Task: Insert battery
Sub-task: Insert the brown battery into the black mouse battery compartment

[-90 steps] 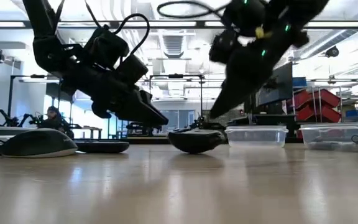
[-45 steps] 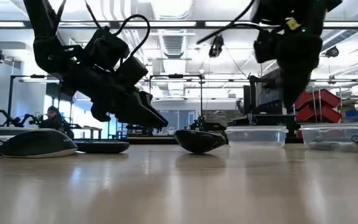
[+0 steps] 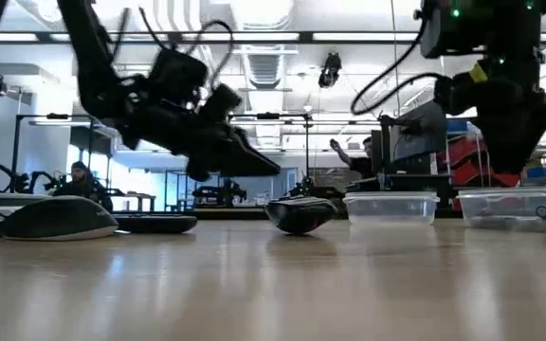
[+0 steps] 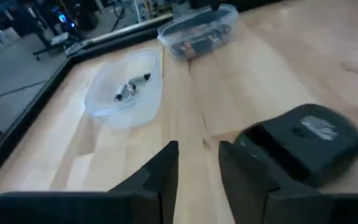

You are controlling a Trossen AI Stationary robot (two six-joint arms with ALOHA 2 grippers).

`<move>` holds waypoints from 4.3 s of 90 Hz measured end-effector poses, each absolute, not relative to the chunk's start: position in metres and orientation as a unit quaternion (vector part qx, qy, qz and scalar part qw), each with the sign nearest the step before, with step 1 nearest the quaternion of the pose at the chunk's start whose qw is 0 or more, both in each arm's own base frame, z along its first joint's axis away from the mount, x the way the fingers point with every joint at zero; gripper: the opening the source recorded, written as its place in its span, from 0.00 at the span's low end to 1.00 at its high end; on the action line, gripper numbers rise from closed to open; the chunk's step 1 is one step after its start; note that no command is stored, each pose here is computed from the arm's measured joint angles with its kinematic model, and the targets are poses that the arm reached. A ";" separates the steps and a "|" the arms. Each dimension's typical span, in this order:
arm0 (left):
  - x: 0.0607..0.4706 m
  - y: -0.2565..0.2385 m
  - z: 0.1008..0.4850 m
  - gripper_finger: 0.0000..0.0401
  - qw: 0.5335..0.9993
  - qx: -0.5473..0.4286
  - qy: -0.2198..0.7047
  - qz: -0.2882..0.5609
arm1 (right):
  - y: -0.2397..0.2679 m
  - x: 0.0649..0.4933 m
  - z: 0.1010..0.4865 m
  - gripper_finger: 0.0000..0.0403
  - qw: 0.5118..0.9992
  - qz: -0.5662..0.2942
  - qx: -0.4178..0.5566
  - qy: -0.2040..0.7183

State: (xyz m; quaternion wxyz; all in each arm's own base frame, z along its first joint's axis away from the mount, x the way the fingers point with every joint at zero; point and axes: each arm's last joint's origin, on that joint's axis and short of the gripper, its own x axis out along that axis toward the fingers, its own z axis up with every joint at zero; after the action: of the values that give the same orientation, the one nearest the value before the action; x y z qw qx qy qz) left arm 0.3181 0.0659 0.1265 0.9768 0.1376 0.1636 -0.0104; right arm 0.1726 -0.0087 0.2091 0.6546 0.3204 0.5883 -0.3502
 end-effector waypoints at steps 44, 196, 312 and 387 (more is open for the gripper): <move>0.350 0.068 0.106 0.19 0.940 0.096 0.323 -0.049 | -0.033 0.163 0.172 0.33 0.630 -0.398 0.341 0.572; 0.341 0.065 0.108 0.19 0.932 0.052 0.355 -0.042 | -0.031 0.152 0.131 0.30 0.664 -0.376 0.331 0.555; 0.300 0.053 0.130 0.19 0.938 0.027 0.343 -0.038 | -0.032 0.157 0.158 0.21 0.698 -0.352 0.329 0.531; 0.297 0.052 0.126 0.19 0.939 0.022 0.340 -0.038 | -0.038 0.170 0.133 0.05 0.701 -0.388 0.263 0.537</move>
State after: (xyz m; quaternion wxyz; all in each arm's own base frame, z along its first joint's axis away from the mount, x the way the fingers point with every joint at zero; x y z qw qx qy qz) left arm 0.2973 0.0518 0.1256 0.9392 0.0223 0.3404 -0.0379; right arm 0.1700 -0.0383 0.1331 0.7011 0.2627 0.5374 -0.3880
